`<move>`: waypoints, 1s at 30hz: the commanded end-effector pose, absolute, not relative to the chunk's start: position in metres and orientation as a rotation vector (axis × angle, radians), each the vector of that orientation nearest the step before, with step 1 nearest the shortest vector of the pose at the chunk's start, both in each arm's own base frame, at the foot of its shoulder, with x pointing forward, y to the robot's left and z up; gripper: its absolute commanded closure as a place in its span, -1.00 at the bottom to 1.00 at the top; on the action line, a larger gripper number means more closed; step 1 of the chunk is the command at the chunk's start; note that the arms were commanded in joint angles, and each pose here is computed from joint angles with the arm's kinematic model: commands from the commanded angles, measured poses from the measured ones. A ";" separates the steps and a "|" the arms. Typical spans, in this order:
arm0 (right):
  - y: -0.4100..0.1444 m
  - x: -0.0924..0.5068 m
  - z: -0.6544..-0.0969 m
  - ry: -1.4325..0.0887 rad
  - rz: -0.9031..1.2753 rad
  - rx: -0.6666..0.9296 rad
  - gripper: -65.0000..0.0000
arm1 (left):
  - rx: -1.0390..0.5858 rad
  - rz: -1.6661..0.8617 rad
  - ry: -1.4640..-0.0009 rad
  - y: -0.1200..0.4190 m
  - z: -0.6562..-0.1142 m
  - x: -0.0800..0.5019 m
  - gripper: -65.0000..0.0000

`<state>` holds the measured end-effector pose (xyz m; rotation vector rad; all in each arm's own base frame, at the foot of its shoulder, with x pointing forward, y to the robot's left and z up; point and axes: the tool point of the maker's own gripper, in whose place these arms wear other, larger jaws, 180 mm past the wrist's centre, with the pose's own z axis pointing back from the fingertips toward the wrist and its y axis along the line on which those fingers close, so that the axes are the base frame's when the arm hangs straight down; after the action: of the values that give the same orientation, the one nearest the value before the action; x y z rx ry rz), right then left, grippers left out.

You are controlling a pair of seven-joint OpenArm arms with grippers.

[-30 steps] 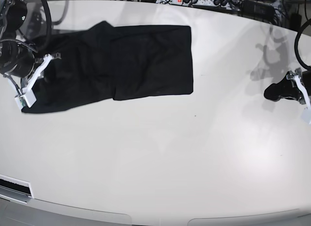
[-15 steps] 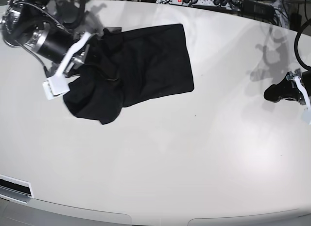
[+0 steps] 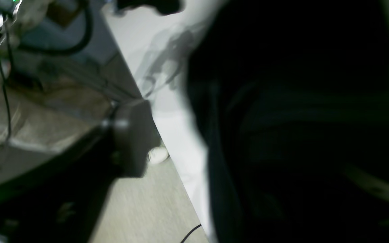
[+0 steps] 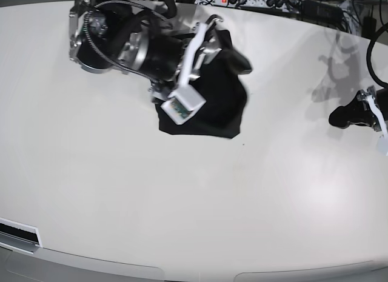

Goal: Layout the t-shirt on the table in an organized manner, then fold the t-shirt properly
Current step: 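Lay the folded bundle down and square its edges with both grippers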

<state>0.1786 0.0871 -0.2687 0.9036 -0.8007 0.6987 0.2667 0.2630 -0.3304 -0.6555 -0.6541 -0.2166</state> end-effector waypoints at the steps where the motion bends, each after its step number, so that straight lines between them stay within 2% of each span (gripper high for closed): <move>1: 0.094 0.183 -0.251 -0.860 0.726 0.934 -0.48 | -0.650 -0.230 -0.710 0.268 -0.313 0.278 1.00; 6: 0.090 0.187 -0.240 -0.892 0.787 0.889 -0.48 | -0.664 -0.230 -0.708 0.267 -0.311 0.277 1.00; 13: 0.059 0.195 -0.256 -0.873 0.774 0.792 -0.48 | -0.671 -0.258 -0.695 0.269 -0.305 0.274 1.00; 16: 0.048 0.199 -0.262 -0.874 0.774 0.755 -0.47 | -0.718 -0.288 -0.625 0.260 -0.308 0.261 1.00; 17: 0.044 0.203 -0.264 -0.884 0.772 0.728 -0.41 | -0.721 -0.299 -0.613 0.257 -0.310 0.259 1.00; 18: 0.040 0.208 -0.266 -0.905 0.765 0.698 -0.23 | -0.726 -0.317 -0.601 0.252 -0.311 0.258 1.00; 19: 0.037 0.214 -0.268 -0.924 0.757 0.669 0.09 | -0.734 -0.341 -0.586 0.244 -0.313 0.255 1.00; 21: 0.032 0.227 -0.274 -0.940 0.745 0.616 0.98 | -0.755 -0.410 -0.557 0.223 -0.314 0.250 1.00; 30: 0.032 0.277 -0.319 -0.826 0.784 0.570 1.00 | -0.939 -0.747 -0.459 0.104 -0.311 0.203 1.00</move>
<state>0.2706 0.0275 -0.3320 0.5555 -0.7761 0.7753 0.1970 0.1033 -0.3210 -0.9353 -0.4227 -0.7361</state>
